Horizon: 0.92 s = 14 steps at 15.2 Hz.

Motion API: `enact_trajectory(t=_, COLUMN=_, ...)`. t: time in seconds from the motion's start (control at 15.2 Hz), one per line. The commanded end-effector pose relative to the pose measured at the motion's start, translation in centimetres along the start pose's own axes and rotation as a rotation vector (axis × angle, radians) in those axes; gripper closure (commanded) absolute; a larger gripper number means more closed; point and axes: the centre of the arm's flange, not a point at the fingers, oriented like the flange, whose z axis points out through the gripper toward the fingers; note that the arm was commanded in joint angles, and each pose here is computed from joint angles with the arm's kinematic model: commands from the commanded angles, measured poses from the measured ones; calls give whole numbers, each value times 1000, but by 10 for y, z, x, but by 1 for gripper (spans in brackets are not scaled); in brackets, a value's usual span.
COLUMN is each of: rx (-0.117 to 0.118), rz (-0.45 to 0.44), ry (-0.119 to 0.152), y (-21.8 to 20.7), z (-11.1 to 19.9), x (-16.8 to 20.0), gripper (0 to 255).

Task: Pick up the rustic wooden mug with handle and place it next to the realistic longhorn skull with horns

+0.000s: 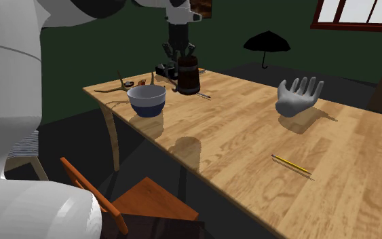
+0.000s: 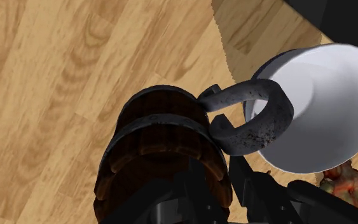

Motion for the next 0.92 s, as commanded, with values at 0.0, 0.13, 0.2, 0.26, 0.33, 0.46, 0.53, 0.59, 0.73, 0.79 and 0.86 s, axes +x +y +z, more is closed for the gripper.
enact_trajectory(t=0.0, rx=0, rz=0, ry=2, y=0, z=10, x=-2, gripper=255)
enact_trajectory(t=0.13, rx=0, rz=0, ry=2, y=1, z=20, x=-3, gripper=255)
enact_trajectory(t=0.2, rx=0, rz=0, ry=2, y=1, z=26, x=-4, gripper=255)
enact_trajectory(t=0.26, rx=0, rz=0, ry=2, y=2, z=31, x=-4, gripper=255)
enact_trajectory(t=0.33, rx=0, rz=0, ry=2, y=2, z=36, x=-5, gripper=255)
enact_trajectory(t=0.46, rx=0, rz=0, ry=2, y=2, z=47, x=-6, gripper=255)
enact_trajectory(t=0.53, rx=0, rz=0, ry=2, y=3, z=52, x=-7, gripper=255)
enact_trajectory(t=0.59, rx=0, rz=0, ry=2, y=3, z=57, x=-7, gripper=255)
enact_trajectory(t=0.73, rx=0, rz=0, ry=2, y=3, z=67, x=-9, gripper=255)
enact_trajectory(t=0.79, rx=0, rz=0, ry=2, y=4, z=73, x=-9, gripper=255)
enact_trajectory(t=0.86, rx=0, rz=0, ry=2, y=4, z=78, x=-10, gripper=255)
